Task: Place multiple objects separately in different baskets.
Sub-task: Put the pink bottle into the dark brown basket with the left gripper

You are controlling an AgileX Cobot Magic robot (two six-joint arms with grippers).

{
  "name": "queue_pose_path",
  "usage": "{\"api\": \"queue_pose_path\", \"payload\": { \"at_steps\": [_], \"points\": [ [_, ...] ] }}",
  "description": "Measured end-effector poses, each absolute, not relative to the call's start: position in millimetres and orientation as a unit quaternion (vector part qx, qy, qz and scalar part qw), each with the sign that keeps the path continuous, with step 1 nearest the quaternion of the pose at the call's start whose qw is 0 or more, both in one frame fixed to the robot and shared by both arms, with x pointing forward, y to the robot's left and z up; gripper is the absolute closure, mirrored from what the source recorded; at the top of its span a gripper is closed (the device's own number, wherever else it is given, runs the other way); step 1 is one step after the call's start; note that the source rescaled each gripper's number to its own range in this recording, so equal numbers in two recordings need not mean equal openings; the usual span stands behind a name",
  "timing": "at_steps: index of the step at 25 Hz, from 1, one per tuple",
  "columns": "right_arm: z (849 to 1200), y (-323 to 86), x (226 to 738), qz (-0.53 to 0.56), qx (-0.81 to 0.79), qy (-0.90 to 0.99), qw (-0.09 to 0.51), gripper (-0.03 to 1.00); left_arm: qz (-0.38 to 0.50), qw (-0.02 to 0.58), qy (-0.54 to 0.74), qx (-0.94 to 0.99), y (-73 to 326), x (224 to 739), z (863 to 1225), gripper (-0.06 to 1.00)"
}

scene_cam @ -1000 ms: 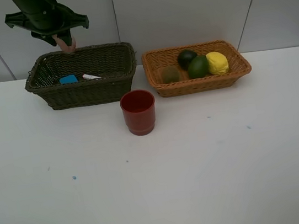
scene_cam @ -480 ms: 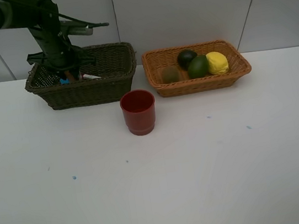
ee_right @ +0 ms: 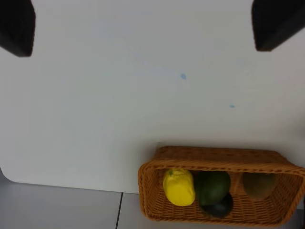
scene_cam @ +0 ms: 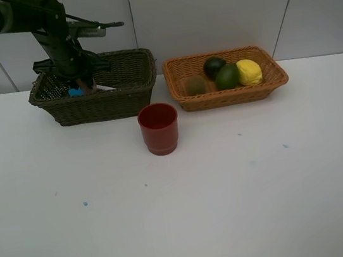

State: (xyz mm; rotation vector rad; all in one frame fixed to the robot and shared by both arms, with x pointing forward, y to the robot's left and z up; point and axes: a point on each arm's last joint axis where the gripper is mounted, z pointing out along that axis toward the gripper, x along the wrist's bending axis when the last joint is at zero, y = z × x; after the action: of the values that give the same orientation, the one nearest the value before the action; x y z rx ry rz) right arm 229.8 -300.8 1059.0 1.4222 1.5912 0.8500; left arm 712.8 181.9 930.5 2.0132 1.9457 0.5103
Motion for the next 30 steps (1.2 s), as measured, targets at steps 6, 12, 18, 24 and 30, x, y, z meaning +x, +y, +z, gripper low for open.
{"api": "queue_pose_path", "payload": {
  "at_steps": [6,12,18,24,30],
  "points": [
    [1059.0,-300.8,229.8,0.338,0.565,0.632,0.410,-0.03,0.178,0.149,0.674,0.701,181.6,713.1,930.7,0.49],
    [1059.0,-300.8,229.8,0.338,0.565,0.632,0.410,-0.03,0.162,0.143,0.693,0.688,181.3,710.3,929.3,-0.01],
    [1059.0,-300.8,229.8,0.338,0.565,0.632,0.410,-0.03,0.151,0.130,0.700,0.686,181.9,707.5,928.0,-0.05],
    [1059.0,-300.8,229.8,0.338,0.565,0.632,0.410,-0.03,0.152,0.140,0.701,0.682,181.7,705.5,941.2,-0.05],
    [1059.0,-300.8,229.8,0.338,0.565,0.632,0.410,-0.03,0.166,0.178,0.673,0.699,175.3,695.3,989.0,-0.06]
  ]
}}
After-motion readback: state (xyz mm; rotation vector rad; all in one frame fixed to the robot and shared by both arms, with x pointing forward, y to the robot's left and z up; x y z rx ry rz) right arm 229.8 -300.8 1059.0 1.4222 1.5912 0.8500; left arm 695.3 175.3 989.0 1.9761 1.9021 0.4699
